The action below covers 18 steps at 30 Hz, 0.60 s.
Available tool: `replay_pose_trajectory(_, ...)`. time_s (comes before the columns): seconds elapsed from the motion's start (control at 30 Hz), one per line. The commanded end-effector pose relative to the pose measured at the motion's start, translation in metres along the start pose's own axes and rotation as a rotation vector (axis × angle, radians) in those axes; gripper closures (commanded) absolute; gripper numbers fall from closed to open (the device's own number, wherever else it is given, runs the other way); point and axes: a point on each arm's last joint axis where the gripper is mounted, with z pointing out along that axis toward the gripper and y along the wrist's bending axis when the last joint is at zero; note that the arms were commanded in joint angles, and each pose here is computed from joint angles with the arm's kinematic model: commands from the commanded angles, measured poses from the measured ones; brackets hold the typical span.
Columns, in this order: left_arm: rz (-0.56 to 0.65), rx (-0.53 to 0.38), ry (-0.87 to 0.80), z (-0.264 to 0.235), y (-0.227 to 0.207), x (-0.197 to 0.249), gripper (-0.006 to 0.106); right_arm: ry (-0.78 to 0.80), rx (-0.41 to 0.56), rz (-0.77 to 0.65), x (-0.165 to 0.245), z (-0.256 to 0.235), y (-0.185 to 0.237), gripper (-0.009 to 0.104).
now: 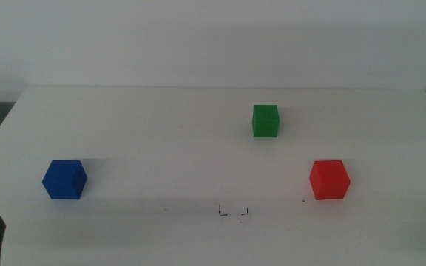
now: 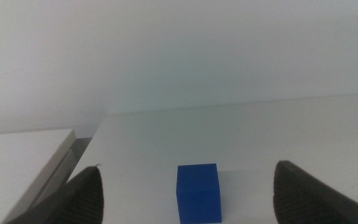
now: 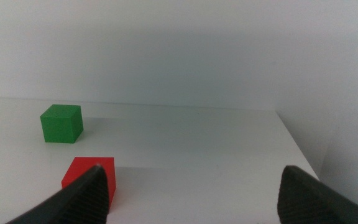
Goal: Stack red cubes first, then green, then blue cubes in a specific spot.
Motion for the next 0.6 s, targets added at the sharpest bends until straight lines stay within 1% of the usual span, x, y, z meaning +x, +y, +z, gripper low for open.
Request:
replay_pose_trajectory(0.0, 0.0, -0.005, -0.018, 0.0, 0.0, -0.001, 0.007, -0.012, 0.001, -0.013, 0.0, 0.0, 0.0, 0.012)
replay_pose_trajectory(0.1, 0.0, -0.005, -0.018, 0.0, 0.0, -0.001, 0.007, -0.013, -0.001, 0.0, 0.0, 0.0, 0.0, 0.012)
replay_pose_trajectory(0.17, 0.0, -0.005, -0.018, 0.0, 0.0, -0.001, 0.007, -0.076, 0.001, 0.002, -0.006, 0.0, 0.0, 0.012)
replay_pose_trajectory(0.23, 0.0, -0.005, -0.018, 0.0, 0.0, -0.001, 0.007, -0.075, 0.001, 0.004, -0.007, -0.001, 0.0, 0.012)
replay_pose_trajectory(0.4, 0.0, -0.005, -0.018, 0.0, 0.0, -0.001, 0.007, -0.061, -0.002, 0.018, -0.046, -0.004, -0.002, 0.012)
replay_pose_trajectory(0.47, 0.0, -0.005, -0.018, 0.0, 0.0, -0.001, 0.007, -0.003, -0.008, 0.026, -0.068, -0.001, -0.003, 0.012)
replay_pose_trajectory(0.57, 0.0, -0.005, -0.018, 0.0, 0.0, -0.001, 0.007, 0.152, -0.031, 0.063, -0.099, 0.007, -0.002, 0.012)
